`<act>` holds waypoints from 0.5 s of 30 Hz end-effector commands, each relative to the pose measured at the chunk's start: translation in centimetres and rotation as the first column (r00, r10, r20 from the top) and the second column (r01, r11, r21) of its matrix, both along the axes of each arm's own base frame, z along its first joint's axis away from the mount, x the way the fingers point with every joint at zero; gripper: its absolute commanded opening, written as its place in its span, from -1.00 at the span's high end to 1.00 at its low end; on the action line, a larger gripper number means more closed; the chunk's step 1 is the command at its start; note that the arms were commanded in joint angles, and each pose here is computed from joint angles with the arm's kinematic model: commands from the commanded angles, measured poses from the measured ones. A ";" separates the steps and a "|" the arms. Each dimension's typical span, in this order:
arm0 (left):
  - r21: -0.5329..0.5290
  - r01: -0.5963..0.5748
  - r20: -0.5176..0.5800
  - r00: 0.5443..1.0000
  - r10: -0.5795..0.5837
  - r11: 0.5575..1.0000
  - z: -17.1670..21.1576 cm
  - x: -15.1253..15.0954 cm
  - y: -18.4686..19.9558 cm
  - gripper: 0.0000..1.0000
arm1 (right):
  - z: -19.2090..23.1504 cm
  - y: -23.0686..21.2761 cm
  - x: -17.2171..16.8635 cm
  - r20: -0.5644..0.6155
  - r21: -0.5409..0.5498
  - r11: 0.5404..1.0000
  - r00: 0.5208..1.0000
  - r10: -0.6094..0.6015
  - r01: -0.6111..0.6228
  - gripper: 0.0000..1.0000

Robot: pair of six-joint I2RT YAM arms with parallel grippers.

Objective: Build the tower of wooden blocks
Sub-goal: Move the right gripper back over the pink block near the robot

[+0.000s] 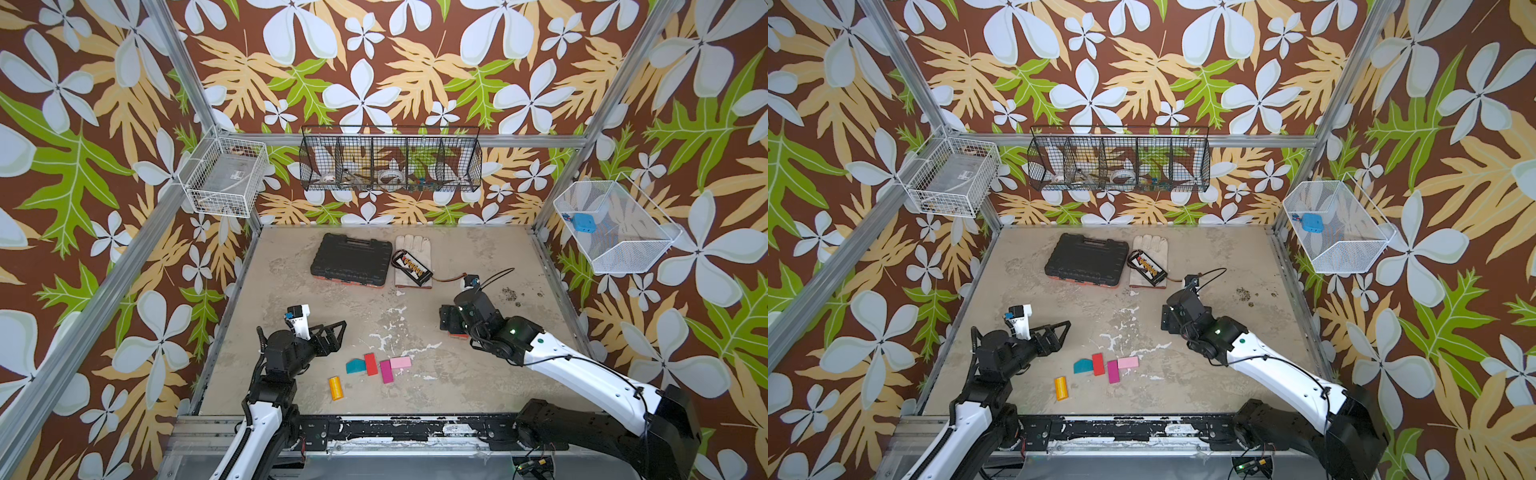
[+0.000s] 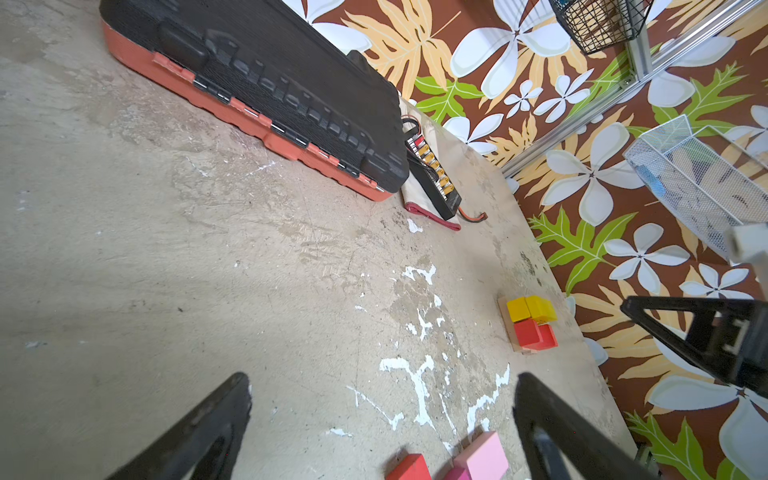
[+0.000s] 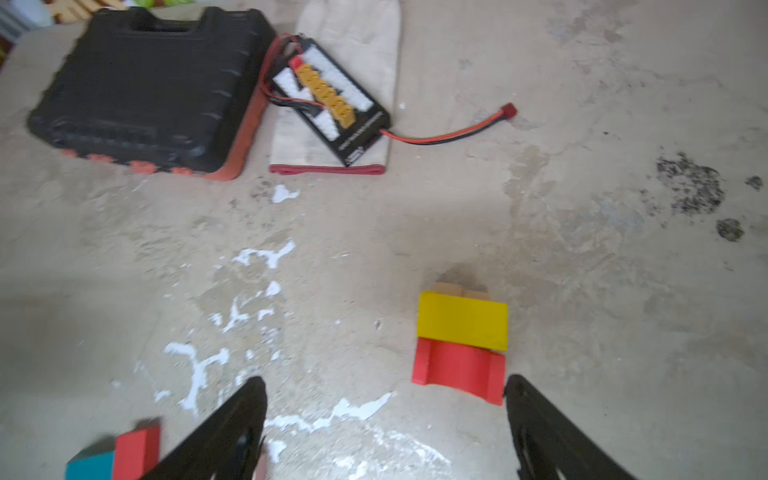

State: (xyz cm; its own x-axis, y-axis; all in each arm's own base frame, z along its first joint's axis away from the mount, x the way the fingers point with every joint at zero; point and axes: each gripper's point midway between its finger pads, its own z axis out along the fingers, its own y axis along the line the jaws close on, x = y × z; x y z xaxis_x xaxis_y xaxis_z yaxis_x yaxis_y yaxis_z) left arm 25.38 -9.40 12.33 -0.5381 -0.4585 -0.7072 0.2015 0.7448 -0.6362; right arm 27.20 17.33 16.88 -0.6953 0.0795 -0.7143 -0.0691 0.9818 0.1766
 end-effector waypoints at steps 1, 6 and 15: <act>-0.002 -0.008 0.017 1.000 0.008 1.000 0.4 0.2 0.1 -0.99 | 1.8 3.8 -3.4 0.062 0.050 0.996 0.996 0.068 -0.071 -0.76; 0.000 -0.013 0.008 1.000 0.013 1.000 0.2 0.3 0.2 -0.99 | -9.4 16.3 -7.9 -0.160 -0.129 0.940 0.942 0.296 -0.317 -0.57; -0.001 -0.009 0.009 1.000 0.009 1.000 0.2 0.3 0.1 -0.99 | -11.2 17.2 -7.8 -0.183 -0.142 0.936 0.937 0.297 -0.324 -0.57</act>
